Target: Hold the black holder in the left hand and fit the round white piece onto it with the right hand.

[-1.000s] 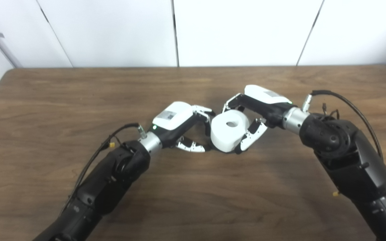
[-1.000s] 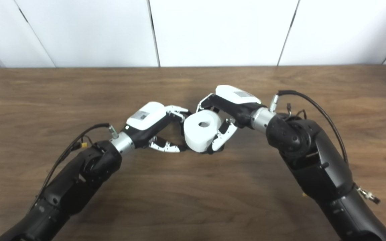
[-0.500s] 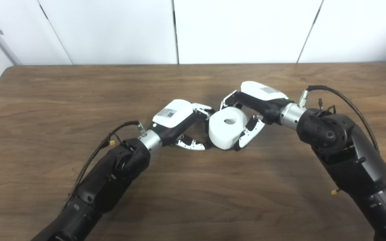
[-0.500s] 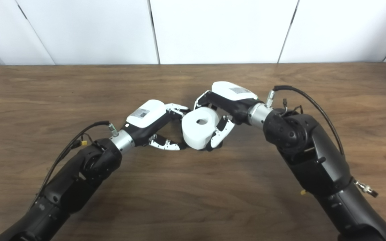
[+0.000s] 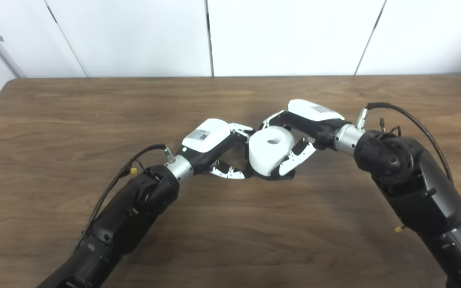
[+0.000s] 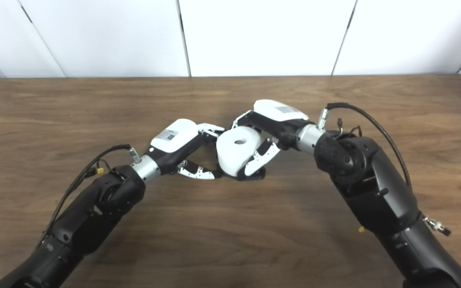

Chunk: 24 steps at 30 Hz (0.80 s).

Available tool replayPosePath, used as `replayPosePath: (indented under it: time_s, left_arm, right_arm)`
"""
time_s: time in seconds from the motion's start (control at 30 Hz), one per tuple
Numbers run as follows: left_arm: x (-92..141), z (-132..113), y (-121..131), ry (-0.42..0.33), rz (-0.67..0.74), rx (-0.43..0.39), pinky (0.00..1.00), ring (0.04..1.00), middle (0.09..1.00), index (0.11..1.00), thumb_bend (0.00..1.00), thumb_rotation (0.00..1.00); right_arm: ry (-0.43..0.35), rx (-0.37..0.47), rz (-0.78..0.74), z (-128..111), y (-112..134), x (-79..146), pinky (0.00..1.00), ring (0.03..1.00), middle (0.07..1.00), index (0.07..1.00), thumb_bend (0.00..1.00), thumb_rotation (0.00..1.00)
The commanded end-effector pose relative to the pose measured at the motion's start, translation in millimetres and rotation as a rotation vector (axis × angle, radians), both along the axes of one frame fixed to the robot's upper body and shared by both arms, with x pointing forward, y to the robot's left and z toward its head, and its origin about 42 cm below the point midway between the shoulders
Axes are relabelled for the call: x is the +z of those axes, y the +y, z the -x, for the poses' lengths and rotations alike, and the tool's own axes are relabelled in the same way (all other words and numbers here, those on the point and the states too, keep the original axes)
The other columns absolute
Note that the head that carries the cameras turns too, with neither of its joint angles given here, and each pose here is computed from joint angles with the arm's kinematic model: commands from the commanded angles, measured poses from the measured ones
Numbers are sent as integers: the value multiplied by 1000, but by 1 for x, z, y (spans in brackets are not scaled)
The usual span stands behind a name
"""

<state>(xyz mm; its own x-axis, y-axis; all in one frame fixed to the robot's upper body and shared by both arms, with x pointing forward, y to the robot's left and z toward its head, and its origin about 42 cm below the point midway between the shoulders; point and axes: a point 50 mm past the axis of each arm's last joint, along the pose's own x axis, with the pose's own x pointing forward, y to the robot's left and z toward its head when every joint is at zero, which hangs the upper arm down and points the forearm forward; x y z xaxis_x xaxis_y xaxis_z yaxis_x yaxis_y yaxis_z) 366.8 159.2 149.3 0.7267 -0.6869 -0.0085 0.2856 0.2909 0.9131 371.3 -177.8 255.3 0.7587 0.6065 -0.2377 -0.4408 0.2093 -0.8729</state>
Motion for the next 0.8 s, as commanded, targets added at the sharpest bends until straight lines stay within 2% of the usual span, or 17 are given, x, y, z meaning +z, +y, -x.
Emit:
replayPosePath:
  time_s: [0.0, 0.57, 0.77]
  left_arm:
    - [-15, 9, -1, 75, -50, -37, 696, 843, 830, 485, 523, 72]
    - [-15, 8, 3, 78, -63, -39, 699, 843, 835, 485, 523, 72]
    - [-15, 7, 3, 72, -61, -41, 693, 841, 833, 485, 523, 72]
  right_arm:
    - [-70, 4, -2, -4, -1, 22, 659, 798, 870, 998, 1000, 380]
    - [-89, 3, -35, -4, 1, 25, 657, 786, 844, 1000, 992, 298]
    - [-83, 11, -14, -3, -4, 40, 671, 806, 867, 1000, 1000, 311]
